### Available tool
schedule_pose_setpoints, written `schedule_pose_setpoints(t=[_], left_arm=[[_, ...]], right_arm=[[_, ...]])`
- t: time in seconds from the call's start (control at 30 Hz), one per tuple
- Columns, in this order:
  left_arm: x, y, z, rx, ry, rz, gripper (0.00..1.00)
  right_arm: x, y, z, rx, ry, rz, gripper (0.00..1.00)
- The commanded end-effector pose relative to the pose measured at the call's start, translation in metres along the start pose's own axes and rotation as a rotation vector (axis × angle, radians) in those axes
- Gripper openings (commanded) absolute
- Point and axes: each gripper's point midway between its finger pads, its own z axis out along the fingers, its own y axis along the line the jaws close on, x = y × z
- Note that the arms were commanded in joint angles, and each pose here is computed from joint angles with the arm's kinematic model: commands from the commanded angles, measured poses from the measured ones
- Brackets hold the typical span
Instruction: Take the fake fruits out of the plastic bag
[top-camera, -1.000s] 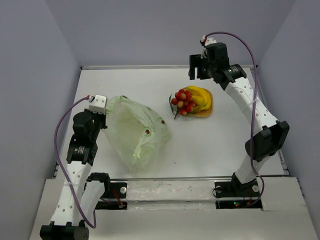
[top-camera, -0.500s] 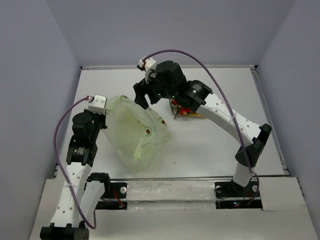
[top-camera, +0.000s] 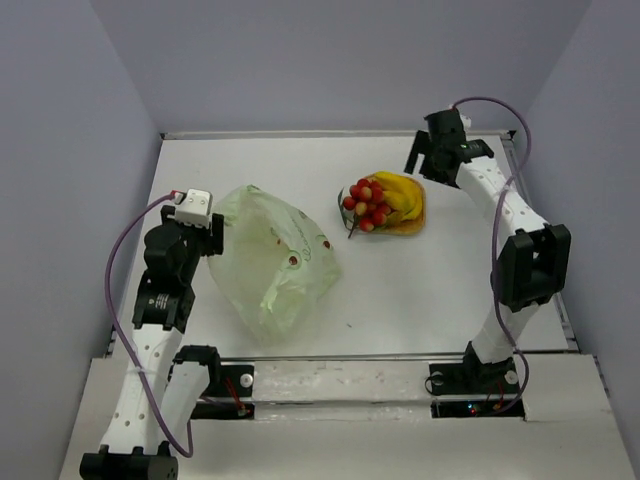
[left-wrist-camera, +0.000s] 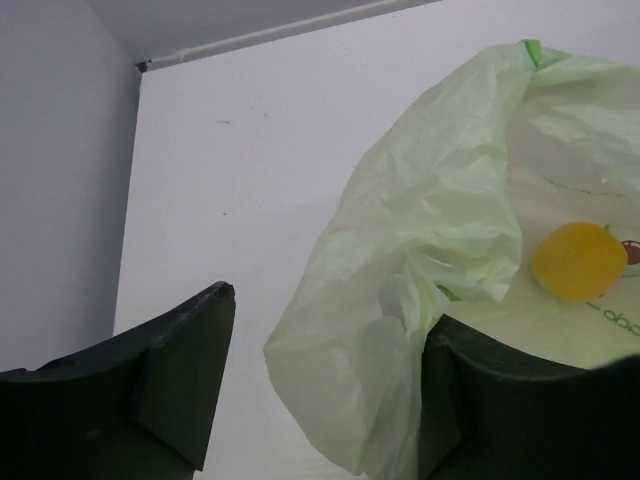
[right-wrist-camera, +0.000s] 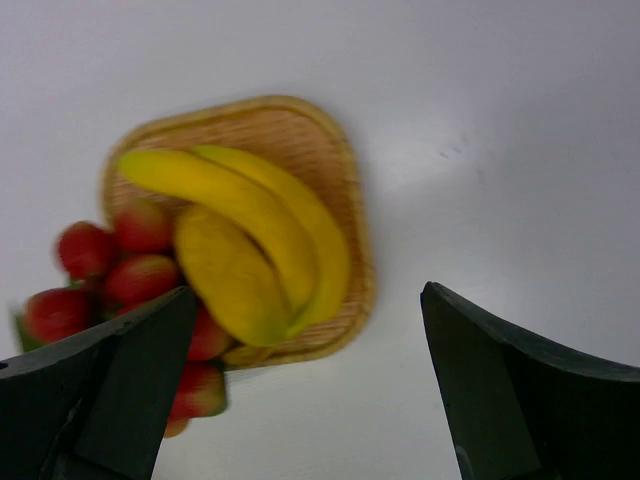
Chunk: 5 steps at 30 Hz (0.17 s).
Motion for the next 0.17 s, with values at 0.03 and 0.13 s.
schedule_pose_setpoints(t=[0.03, 0.13], left_arm=[[-0.03, 0.007, 0.002, -0.022, -0.086, -0.013, 0.98], [-0.035, 0.01, 0.005, -0.039, -0.093, -0.018, 0.99]], right_arm=[[-0.003, -0.051, -0.037, 0.186, -0.063, 0.148, 1.0], [-0.005, -0.064, -0.044, 0.23, -0.119, 0.164, 1.0]])
